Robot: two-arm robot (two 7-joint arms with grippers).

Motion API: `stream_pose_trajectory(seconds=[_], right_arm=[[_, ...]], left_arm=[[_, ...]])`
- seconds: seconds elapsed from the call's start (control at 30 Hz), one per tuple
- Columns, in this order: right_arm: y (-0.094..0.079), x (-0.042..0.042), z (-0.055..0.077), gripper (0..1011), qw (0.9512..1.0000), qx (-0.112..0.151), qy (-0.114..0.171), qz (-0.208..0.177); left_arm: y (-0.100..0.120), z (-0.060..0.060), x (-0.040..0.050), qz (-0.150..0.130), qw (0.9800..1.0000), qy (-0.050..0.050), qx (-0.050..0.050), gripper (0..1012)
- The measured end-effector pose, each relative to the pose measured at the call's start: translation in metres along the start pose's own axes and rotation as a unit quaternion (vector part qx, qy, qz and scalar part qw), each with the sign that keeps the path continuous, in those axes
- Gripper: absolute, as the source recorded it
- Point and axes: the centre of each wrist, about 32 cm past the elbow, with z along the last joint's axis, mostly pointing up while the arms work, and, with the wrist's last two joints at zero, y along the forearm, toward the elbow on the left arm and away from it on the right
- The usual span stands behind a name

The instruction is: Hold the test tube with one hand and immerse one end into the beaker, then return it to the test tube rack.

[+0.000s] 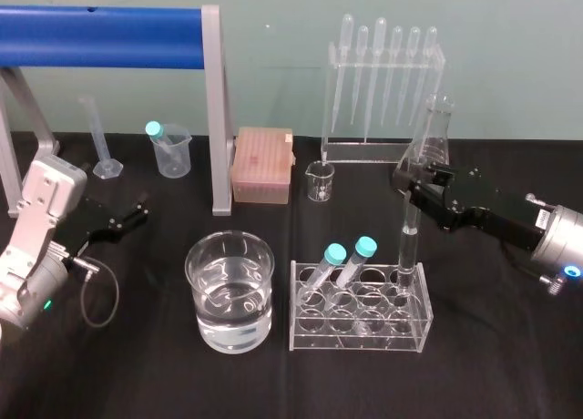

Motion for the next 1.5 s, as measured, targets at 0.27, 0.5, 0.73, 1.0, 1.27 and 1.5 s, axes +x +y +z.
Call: stream_pose_trajectory(seconds=[0.27,0.5,0.73,1.0,1.27,1.5], right_arm=[[0.003,0.0060,-0.008,225,0.9999,-0.012,0.002,0.007],[0.006,0.0083,-0.014,225,0.9997,-0.018,0.007,0.012],[0.010,0.0098,-0.020,225,0.9995,-0.025,0.010,0.017],[0.011,0.0102,-0.022,225,0.9992,-0.032,0.011,0.021],[0.011,0.0103,-0.021,226,0.9993,-0.031,0.011,0.020],[0.010,0.0103,-0.021,233,0.9993,-0.030,0.011,0.020]], left_arm=[[0.000,0.000,0.0000,0.000,1.0000,0.000,0.000,1000],[0.000,0.000,0.0000,0.000,1.0000,0.000,0.000,1000],[0.000,0.000,0.0000,0.000,1.0000,0.000,0.000,1000],[0.000,0.000,0.0000,0.000,1.0000,0.000,0.000,1000],[0.000,0.000,0.0000,0.000,1.0000,0.000,0.000,1000],[0.000,0.000,0.0000,0.000,1.0000,0.000,0.000,1000]])
